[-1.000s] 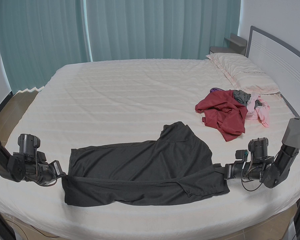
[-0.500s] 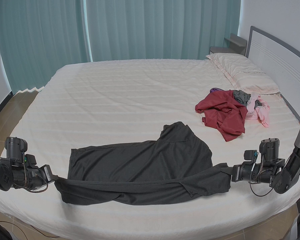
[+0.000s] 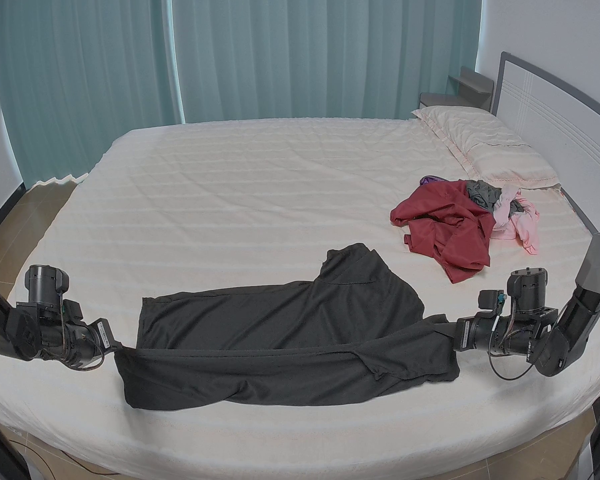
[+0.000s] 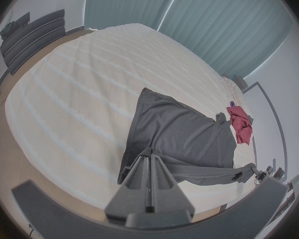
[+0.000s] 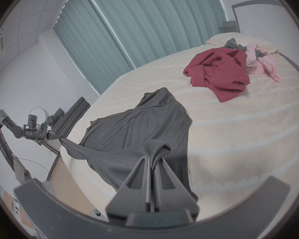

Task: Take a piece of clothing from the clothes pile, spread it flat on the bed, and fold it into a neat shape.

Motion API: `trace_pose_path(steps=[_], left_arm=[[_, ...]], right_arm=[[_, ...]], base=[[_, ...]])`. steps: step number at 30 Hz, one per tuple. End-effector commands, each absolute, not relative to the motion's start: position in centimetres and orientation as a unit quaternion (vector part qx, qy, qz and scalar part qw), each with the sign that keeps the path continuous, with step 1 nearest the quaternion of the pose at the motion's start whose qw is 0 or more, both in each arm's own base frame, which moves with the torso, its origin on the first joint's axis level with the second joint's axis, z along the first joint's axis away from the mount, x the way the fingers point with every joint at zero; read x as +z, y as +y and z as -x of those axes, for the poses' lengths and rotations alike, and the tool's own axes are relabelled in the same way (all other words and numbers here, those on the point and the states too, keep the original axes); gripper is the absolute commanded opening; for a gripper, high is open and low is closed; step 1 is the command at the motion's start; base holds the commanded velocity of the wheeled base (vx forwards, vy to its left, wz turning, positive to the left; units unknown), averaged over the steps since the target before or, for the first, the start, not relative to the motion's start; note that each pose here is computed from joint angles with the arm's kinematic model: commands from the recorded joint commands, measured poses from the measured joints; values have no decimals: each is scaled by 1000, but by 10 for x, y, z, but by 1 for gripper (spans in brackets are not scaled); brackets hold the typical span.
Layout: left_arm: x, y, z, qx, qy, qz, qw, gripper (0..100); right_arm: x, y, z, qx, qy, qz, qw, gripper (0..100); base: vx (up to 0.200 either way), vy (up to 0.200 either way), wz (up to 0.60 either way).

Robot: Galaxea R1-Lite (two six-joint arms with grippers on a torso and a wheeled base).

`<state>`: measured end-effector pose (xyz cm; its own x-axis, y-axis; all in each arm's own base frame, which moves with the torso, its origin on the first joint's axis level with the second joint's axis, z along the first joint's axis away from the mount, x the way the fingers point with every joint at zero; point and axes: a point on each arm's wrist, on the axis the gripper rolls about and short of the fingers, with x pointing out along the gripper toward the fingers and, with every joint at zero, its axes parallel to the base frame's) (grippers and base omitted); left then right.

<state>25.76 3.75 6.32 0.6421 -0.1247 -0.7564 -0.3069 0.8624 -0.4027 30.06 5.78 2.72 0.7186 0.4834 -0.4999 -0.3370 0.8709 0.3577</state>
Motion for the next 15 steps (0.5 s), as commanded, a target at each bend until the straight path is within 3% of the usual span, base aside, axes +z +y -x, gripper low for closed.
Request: trace_pose_path(steps=[1, 15], left_arm=[[38, 41, -281, 59, 448, 259, 853, 0], [-4, 41, -322, 84, 476, 247, 840, 0]], right_arm=[[3, 62, -317, 219, 326, -125, 911, 0], [-24, 70, -348, 200, 343, -117, 910, 0]], base=[[0, 0, 0], [0, 0, 0]])
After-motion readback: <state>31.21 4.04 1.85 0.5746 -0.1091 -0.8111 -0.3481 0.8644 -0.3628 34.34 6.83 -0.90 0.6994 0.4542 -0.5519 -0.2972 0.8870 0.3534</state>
